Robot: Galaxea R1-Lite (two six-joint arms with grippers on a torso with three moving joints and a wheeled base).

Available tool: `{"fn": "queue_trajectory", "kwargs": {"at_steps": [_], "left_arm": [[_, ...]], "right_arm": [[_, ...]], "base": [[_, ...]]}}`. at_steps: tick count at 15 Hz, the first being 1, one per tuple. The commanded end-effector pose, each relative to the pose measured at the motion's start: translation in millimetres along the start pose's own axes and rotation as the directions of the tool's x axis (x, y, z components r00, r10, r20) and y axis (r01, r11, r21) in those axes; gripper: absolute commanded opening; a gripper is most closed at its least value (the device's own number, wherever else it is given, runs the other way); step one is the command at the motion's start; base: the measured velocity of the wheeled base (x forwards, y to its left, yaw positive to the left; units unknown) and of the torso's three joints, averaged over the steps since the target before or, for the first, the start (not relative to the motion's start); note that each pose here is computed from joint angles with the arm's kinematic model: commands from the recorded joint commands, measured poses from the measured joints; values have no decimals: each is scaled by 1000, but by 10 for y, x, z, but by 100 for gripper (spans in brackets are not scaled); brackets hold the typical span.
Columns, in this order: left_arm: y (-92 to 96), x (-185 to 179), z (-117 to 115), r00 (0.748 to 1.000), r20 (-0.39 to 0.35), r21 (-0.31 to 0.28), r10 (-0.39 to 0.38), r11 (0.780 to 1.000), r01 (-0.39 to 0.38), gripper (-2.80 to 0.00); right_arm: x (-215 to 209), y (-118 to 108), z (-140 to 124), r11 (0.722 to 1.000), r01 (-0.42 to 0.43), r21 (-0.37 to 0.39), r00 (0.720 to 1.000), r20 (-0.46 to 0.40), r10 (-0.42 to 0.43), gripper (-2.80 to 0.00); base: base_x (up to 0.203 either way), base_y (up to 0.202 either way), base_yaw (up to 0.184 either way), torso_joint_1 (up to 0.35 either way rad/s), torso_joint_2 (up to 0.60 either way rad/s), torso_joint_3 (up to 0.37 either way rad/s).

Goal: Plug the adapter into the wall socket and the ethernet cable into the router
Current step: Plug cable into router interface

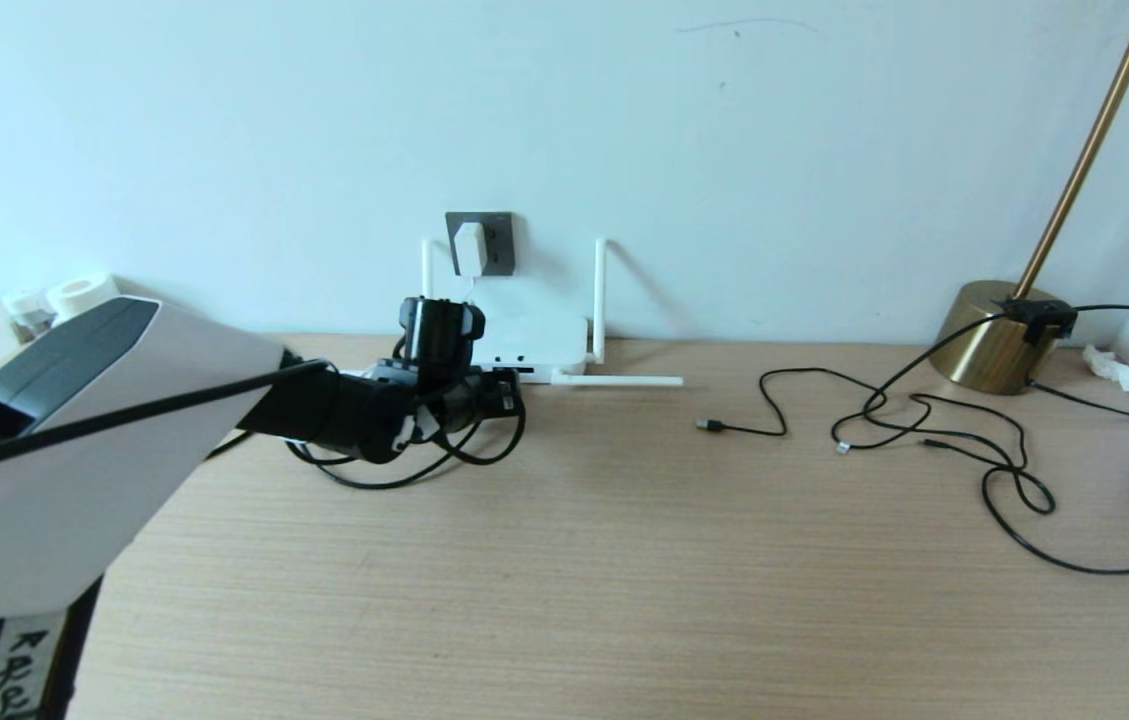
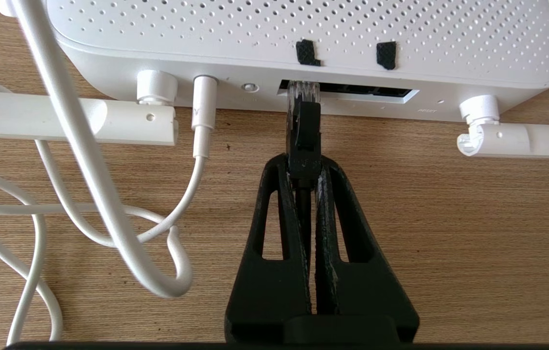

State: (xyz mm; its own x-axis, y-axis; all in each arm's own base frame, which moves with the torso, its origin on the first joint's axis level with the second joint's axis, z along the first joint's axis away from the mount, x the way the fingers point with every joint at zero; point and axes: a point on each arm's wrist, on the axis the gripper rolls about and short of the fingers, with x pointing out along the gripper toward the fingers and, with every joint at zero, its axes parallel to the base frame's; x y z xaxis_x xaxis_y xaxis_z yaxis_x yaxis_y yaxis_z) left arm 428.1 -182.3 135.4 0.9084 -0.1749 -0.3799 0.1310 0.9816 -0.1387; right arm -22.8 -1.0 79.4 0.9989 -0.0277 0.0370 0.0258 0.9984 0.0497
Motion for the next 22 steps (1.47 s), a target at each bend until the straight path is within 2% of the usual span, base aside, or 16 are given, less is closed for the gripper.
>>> {"fn": "queue_trajectory", "kwargs": {"at_steps": [1, 22], "left_arm": [[5, -15, 24, 1000, 8, -4, 1, 1000, -1, -280], [41, 78, 12, 1000, -11, -5, 16, 1000, -16, -280]], "right_arm": [[8, -1, -29, 1000, 0, 0, 1000, -11, 0, -280], [8, -1, -29, 1000, 0, 0, 1000, -11, 0, -280]], "base": [[0, 0, 0, 0, 0, 0], [0, 0, 0, 0, 0, 0]]}}
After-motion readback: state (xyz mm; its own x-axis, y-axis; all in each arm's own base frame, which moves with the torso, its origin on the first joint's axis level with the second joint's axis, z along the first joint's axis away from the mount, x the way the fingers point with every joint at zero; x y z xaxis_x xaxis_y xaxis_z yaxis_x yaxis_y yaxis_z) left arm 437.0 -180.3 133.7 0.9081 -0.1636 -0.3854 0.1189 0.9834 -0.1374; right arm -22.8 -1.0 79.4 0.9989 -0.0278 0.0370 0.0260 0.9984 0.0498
